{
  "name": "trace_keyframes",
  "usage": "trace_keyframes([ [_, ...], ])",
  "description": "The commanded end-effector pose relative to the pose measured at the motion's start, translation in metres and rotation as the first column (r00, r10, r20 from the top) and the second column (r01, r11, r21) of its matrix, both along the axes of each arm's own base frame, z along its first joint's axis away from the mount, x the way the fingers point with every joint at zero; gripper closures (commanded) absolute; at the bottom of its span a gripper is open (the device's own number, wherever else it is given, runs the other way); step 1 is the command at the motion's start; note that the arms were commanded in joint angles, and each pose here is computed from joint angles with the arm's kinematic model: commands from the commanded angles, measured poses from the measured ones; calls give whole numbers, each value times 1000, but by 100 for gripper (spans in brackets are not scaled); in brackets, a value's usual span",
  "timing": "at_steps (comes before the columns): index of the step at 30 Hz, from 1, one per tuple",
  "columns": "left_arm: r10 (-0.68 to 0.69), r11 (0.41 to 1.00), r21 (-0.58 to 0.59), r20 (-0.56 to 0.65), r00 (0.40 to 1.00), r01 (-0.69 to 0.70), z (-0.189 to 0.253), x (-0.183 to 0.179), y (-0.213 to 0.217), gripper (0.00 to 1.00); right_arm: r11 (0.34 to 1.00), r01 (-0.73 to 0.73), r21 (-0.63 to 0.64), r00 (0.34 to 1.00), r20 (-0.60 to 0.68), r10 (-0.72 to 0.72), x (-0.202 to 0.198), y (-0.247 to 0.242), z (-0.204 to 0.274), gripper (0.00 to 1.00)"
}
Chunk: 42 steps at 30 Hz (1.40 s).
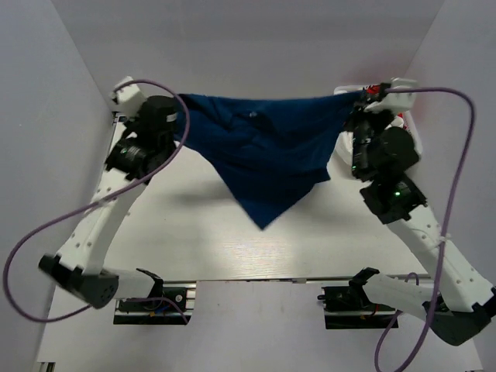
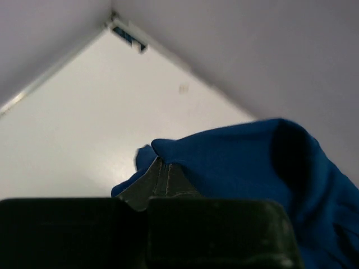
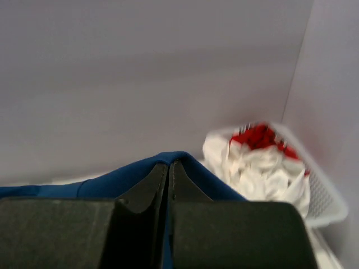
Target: Fold and stack the t-shirts
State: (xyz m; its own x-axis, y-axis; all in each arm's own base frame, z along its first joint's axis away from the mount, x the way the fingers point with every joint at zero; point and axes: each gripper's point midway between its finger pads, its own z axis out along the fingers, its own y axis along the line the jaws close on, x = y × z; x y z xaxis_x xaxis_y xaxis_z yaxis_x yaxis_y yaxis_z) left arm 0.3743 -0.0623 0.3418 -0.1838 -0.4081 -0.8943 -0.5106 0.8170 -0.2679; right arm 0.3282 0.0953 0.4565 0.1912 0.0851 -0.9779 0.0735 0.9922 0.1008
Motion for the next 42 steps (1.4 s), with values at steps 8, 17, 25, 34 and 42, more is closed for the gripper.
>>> trace_keyframes([
  [8, 60, 998, -43, 567, 821, -43, 211, -143, 93, 100, 999, 45, 26, 895, 442, -52, -111, -78, 211, 100],
  [17, -51, 995, -10, 800, 598, 99, 305, -252, 123, 100, 987, -158, 16, 799, 590, 118, -202, -103, 261, 100],
  [25, -78, 995, 14, 763, 642, 103, 301, -215, 105, 100, 995, -102, 1, 867, 491, 88, -156, -83, 227, 100],
  [34, 117, 982, 102, 321, 940, -157, 127, -34, 59, 88, 947, 286, -144, 954, -47, -296, 16, -40, -17, 100],
  [42, 166, 979, 174, -353, 921, -110, -153, 70, 43, 0, 970, 94, -225, 742, -634, -219, 90, -3, -287, 86],
])
